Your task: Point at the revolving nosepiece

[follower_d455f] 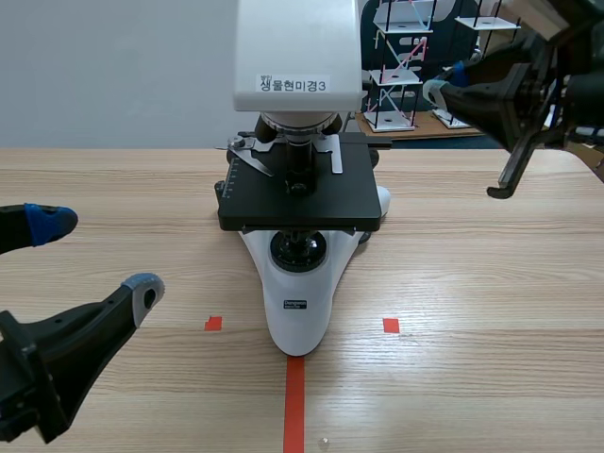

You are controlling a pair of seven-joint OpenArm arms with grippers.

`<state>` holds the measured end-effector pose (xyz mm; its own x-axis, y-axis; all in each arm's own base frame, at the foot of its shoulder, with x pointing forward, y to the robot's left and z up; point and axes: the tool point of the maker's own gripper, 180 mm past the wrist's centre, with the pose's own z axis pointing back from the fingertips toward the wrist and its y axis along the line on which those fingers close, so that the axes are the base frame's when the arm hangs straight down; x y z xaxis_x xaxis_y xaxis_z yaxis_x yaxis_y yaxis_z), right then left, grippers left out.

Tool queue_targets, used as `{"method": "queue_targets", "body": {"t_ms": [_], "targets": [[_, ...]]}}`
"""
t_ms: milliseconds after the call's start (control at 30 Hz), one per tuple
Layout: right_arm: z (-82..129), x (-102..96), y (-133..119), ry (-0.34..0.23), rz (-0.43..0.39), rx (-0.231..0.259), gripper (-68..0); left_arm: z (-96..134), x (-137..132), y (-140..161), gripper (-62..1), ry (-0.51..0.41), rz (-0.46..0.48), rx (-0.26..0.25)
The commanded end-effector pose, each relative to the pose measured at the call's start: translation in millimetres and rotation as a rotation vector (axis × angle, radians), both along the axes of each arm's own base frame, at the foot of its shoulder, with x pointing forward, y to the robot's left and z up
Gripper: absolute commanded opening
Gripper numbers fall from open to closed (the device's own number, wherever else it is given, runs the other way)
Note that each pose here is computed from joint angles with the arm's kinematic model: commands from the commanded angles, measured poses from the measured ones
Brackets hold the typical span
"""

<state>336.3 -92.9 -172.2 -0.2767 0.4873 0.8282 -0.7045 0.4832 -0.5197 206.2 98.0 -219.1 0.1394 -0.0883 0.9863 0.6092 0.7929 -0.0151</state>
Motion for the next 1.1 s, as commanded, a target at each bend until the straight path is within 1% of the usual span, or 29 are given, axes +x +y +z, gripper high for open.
{"method": "queue_targets", "body": {"t_ms": [0,100,233,467,1067], "targets": [[15,2.1,0,-0.055,0.011,0.005,-67.0,7,0,-4,1.4,-0.020,-0.008,-0.026],[19,1.1,2,-0.075,0.023,0.017,-66.9,7,0,-5,1.4,-0.019,-0.013,-0.028],[20,0.6,2,-0.078,0.027,0.023,-66.9,7,-1,-6,1.4,-0.018,-0.018,-0.029],[24,3.8,0,-0.097,0.006,0.032,-66.9,7,-3,-8,1.4,-0.014,-0.032,-0.032],[25,3.1,1,-0.102,0.012,0.042,-66.9,8,-4,-9,1.4,-0.015,-0.039,-0.036]]}}
